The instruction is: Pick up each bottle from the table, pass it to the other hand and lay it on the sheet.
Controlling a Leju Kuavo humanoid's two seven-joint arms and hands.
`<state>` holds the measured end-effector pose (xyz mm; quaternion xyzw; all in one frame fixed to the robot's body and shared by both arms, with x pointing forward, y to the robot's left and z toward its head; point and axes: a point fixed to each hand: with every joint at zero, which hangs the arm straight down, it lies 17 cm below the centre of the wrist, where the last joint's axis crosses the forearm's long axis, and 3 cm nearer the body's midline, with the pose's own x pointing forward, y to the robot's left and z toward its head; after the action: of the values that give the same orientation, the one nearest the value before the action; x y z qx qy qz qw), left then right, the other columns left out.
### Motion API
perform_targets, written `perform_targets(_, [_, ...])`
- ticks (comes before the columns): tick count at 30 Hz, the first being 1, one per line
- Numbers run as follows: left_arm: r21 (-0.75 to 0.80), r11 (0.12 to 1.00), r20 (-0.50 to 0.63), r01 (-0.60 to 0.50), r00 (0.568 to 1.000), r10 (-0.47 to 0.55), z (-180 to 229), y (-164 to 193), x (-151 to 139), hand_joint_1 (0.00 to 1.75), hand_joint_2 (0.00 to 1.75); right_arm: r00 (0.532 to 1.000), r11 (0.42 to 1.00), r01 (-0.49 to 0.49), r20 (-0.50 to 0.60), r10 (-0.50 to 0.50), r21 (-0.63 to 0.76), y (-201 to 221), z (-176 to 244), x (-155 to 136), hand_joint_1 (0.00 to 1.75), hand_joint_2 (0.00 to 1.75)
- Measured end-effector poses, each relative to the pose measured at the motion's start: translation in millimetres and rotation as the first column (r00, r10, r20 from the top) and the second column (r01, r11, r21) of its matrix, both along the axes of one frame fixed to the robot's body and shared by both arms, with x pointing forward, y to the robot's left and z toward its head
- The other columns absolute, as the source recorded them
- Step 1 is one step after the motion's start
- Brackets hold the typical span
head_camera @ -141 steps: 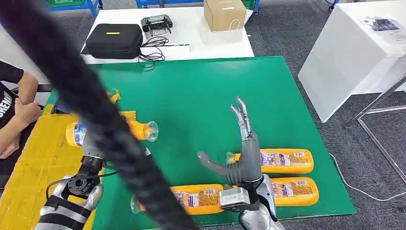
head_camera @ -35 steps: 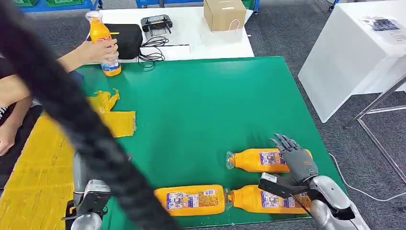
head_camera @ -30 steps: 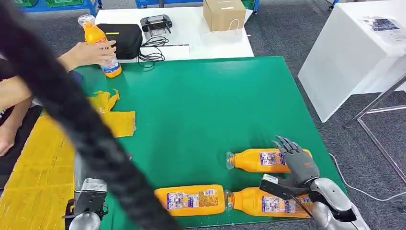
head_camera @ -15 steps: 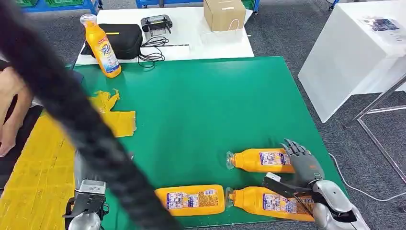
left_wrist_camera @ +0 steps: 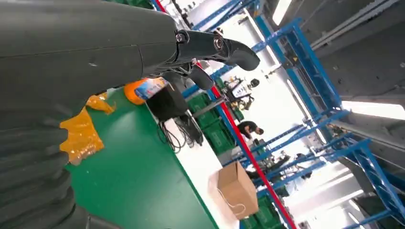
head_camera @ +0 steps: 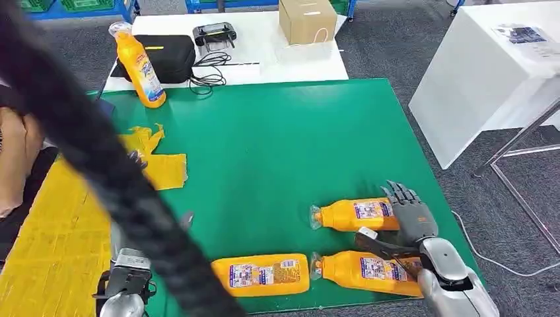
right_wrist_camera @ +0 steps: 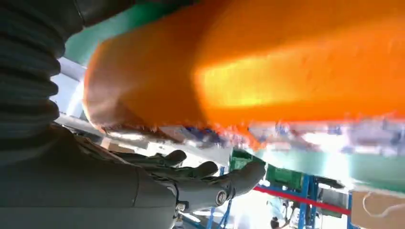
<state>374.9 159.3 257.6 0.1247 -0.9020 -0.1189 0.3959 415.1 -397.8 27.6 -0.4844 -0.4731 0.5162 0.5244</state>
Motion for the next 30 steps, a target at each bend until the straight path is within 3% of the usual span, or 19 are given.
perform_targets(1, [-0.001,1.000,0.001,0.005,1.000,-0.005,0.2,-1.1,-0.3,0.00,1.75,1.000,1.000,-0.003,-0.002,0.003,0.002,1.6,-1.1,1.8,1.29,1.75])
perform_targets(3, [-0.003,1.000,0.003,0.013,1.000,-0.013,0.9,-3.3,-1.0,0.00,1.75,1.000,1.000,-0.008,-0.006,0.008,0.007,4.5,-2.8,5.3,1.50,1.75])
perform_targets(6, [-0.013,1.000,0.003,0.027,1.000,-0.027,1.3,-5.6,-2.0,0.00,1.75,0.999,0.999,-0.026,-0.019,0.027,0.038,10.4,-7.0,8.4,1.66,1.75])
perform_targets(16, [-0.031,0.998,0.011,0.047,0.999,-0.047,3.3,-9.6,-4.6,0.00,1.75,0.999,0.996,-0.037,-0.024,0.039,0.083,13.2,-6.2,15.7,1.75,1.75])
perform_targets(20, [-0.036,0.997,0.004,0.064,0.998,-0.063,2.5,-11.9,-4.9,0.00,1.75,0.999,0.994,-0.035,0.023,0.033,0.101,14.7,3.0,19.0,1.75,1.75])
perform_targets(25, [-0.093,0.977,-0.057,0.190,0.979,-0.195,-4.4,-29.7,-7.4,0.00,1.75,0.974,0.973,-0.048,0.227,-0.004,0.227,41.8,44.5,23.3,1.75,1.75])
perform_targets(30, [-0.175,0.923,-0.101,0.343,0.926,-0.364,-7.4,-52.3,-15.9,0.00,1.75,0.887,0.890,-0.135,0.454,-0.087,0.436,75.0,109.3,16.9,1.75,1.75])
